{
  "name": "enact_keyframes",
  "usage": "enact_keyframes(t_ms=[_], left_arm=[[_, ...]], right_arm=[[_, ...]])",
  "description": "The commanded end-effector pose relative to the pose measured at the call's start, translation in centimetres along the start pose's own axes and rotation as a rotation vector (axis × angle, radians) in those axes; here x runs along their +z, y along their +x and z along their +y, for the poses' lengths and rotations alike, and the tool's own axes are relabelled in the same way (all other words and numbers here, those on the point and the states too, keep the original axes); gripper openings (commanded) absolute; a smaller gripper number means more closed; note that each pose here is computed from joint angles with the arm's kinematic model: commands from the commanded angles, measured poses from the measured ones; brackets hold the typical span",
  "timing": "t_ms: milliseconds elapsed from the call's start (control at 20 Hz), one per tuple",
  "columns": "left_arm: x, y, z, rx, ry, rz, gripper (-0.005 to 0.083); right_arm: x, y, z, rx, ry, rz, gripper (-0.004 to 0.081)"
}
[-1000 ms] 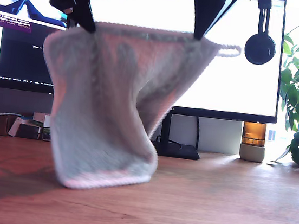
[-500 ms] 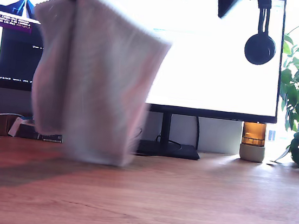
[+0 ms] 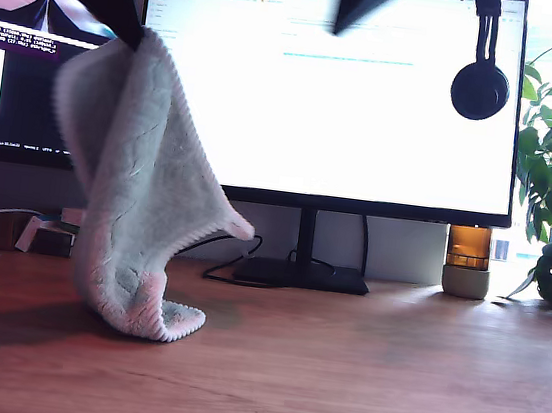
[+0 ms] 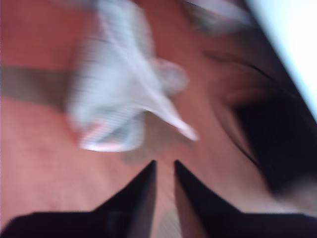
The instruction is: Fold the tea towel to a neat square and place it to the right
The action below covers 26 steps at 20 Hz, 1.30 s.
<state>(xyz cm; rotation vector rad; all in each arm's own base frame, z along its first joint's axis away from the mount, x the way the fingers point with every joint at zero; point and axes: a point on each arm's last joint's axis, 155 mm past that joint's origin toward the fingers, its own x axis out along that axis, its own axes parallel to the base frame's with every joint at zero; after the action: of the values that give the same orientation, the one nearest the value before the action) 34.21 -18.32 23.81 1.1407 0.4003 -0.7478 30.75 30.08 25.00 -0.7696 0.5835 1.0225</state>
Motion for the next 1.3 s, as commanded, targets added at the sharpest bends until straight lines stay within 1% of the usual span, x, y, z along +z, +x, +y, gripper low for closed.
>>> enact_keyframes(t_ms=[0,50,150,200,250,400,500,600,750,850,950,1050,1150,1250], left_arm=[[0.3,0.2,0.2,0.005,0.026,-0.010,-0.0024],[0.5,0.2,0.2,0.003,0.037,-0.016,-0.0024],[0.6,0.1,0.3,0.007,0.109,-0.019,-0.0024],[0.7,0.0,0.2,0.008,0.143,-0.024,-0.0024],[0.9,-0.1,0.1,0.006,0.171,-0.028,-0.0024],[1.7,-0.6,0.1,0.012,0.229,-0.059,-0.0024],[2.4,-0.9,0.5,0.034,0.242,-0.085,-0.0024],[2.9,-1.3,1.3,0.072,0.260,-0.102,-0.0024],[3.5,-2.4,2.2,0.111,0.278,-0.122,-0.0024],[3.6,-3.2,2.5,0.129,0.278,-0.131,-0.0024],[3.8,-4.1,3.0,0.156,0.294,-0.143,-0.0024],[4.1,-4.8,3.5,0.184,0.300,-0.155,-0.0024],[4.5,-5.4,3.9,0.204,0.300,-0.172,-0.0024],[4.7,-5.8,4.2,0.225,0.326,-0.178,-0.0024]], right_arm=[[-0.3,2.1,1.4,0.079,-0.035,0.010,0.0183],[-0.3,2.9,2.0,0.114,-0.052,0.007,0.0204],[-0.2,4.1,3.1,0.177,-0.086,-0.004,0.0289],[-0.1,4.5,3.2,0.185,-0.090,-0.012,0.0323],[0.3,4.8,3.0,0.181,-0.097,-0.026,0.0337],[2.0,5.2,2.0,0.138,-0.165,-0.099,0.0341],[3.3,5.0,0.9,0.107,-0.196,-0.162,0.0341],[3.8,5.3,0.5,0.111,-0.194,-0.198,0.0341],[2.9,6.3,-0.2,0.124,-0.170,-0.190,0.0351],[2.3,6.8,-1.4,0.111,-0.151,-0.185,0.0351],[2.4,6.8,-1.7,0.132,-0.141,-0.218,0.0352],[2.1,6.9,-2.2,0.126,-0.132,-0.217,0.0353],[2.3,6.9,-2.1,0.136,-0.131,-0.229,0.0353],[2.5,6.9,-2.1,0.139,-0.133,-0.238,0.0353]])
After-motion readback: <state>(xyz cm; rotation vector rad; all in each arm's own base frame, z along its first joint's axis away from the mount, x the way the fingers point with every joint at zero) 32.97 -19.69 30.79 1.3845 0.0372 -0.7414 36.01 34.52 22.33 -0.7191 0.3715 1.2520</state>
